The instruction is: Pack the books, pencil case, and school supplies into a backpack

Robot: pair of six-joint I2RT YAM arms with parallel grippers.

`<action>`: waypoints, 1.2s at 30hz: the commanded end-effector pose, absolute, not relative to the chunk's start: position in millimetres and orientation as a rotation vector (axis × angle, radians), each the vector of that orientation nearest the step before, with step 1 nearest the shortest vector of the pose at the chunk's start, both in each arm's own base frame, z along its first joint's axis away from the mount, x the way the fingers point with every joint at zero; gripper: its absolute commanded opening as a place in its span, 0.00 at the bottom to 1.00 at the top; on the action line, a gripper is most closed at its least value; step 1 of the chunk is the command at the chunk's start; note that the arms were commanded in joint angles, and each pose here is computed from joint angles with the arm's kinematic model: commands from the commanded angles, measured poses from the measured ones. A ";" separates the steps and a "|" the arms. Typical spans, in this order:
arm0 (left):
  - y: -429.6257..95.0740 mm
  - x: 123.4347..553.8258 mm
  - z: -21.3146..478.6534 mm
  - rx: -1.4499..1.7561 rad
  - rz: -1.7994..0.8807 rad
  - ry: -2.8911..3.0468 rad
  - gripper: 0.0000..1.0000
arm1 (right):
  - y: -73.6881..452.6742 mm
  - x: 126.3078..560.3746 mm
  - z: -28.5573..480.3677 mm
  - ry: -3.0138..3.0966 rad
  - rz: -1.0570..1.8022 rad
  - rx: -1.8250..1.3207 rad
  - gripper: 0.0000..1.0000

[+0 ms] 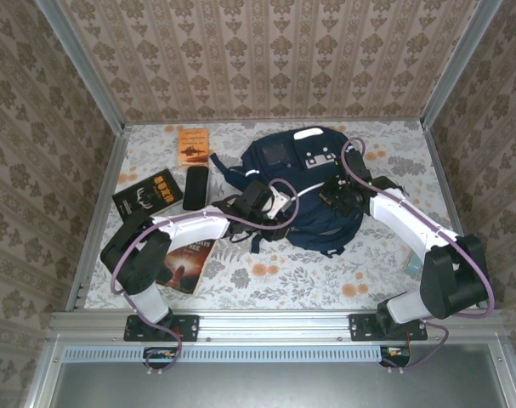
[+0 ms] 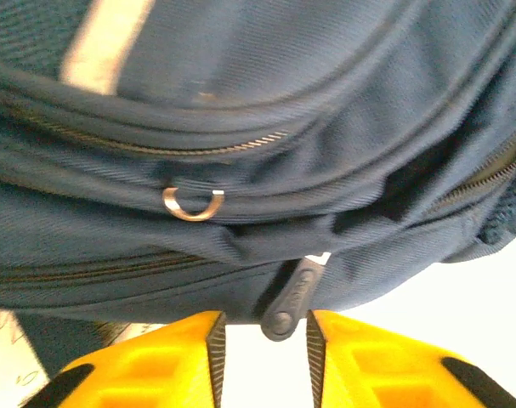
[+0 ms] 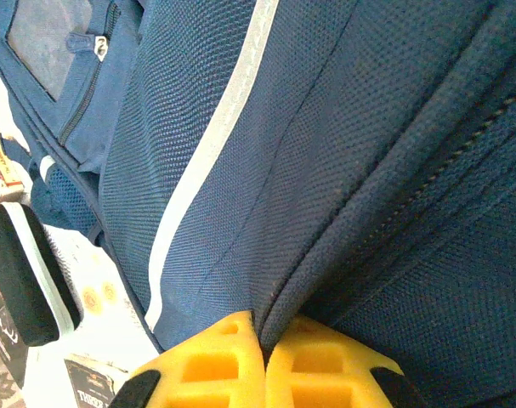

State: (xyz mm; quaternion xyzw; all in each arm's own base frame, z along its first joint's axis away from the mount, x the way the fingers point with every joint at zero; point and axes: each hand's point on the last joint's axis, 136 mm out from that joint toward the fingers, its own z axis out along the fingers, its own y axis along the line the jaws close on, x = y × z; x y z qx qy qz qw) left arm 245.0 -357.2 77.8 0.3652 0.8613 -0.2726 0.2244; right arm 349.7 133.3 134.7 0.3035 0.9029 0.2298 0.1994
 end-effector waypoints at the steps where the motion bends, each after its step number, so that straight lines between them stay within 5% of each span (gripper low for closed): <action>1: -365.8 243.9 87.7 1.082 -0.716 2.310 0.41 | 137.6 361.3 169.3 2.448 0.694 0.781 0.00; 13: -378.8 243.6 60.0 1.209 -0.588 2.352 0.43 | 143.3 363.9 169.1 2.450 0.735 0.788 0.00; 24: -367.0 249.1 60.1 1.181 -0.522 2.338 0.00 | 136.9 365.7 172.6 2.440 0.689 0.788 0.00; 36: -317.6 275.1 64.7 0.957 -0.465 2.386 0.00 | 111.9 357.0 175.1 2.406 0.562 0.817 0.00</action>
